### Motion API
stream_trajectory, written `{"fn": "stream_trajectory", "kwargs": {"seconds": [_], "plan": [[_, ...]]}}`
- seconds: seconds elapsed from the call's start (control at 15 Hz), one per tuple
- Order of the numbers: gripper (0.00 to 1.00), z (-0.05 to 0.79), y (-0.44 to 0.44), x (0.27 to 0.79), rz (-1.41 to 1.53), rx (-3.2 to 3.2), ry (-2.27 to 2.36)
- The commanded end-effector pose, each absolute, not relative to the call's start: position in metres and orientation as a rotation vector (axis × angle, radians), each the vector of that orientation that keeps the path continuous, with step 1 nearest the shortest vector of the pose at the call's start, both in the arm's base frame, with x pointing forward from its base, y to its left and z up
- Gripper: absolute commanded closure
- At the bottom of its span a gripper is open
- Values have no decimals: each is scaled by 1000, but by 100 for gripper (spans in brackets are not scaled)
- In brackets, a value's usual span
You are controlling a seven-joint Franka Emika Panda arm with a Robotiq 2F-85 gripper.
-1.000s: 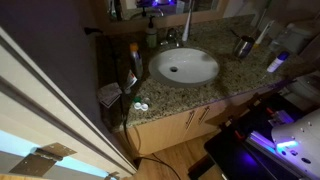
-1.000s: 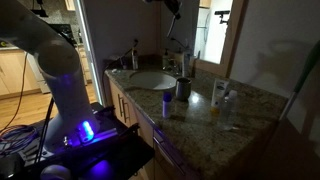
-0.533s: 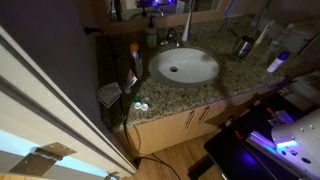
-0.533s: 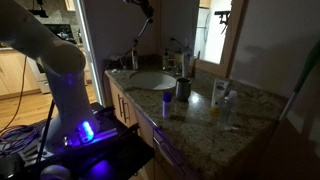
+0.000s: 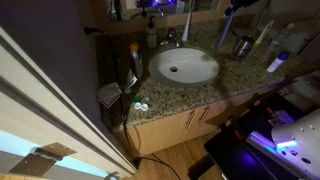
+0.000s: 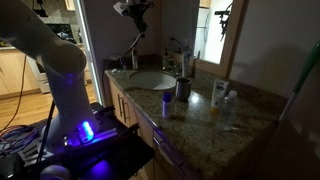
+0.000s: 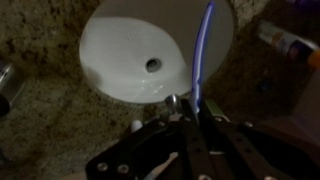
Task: Move the silver cup to the left, remove the toothpaste from the cup and place it on the left side of the counter then take out the toothbrush and place it on the left side of the counter
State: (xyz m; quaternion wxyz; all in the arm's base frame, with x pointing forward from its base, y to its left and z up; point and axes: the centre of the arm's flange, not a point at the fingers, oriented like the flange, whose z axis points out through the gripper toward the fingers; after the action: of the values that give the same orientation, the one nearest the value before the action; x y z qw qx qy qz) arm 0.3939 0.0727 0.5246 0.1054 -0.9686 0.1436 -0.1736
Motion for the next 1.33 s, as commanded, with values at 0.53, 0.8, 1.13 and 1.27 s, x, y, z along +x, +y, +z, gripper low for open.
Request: {"fn": "stream_trajectory", "kwargs": {"seconds": [0.53, 0.8, 1.13, 1.27], "plan": [[98, 399, 168, 408, 6, -2969, 274], [98, 353, 207, 440, 171, -2972, 339], [90, 339, 229, 440, 210, -2947, 328], [90, 337, 243, 454, 220, -2927, 320]]}}
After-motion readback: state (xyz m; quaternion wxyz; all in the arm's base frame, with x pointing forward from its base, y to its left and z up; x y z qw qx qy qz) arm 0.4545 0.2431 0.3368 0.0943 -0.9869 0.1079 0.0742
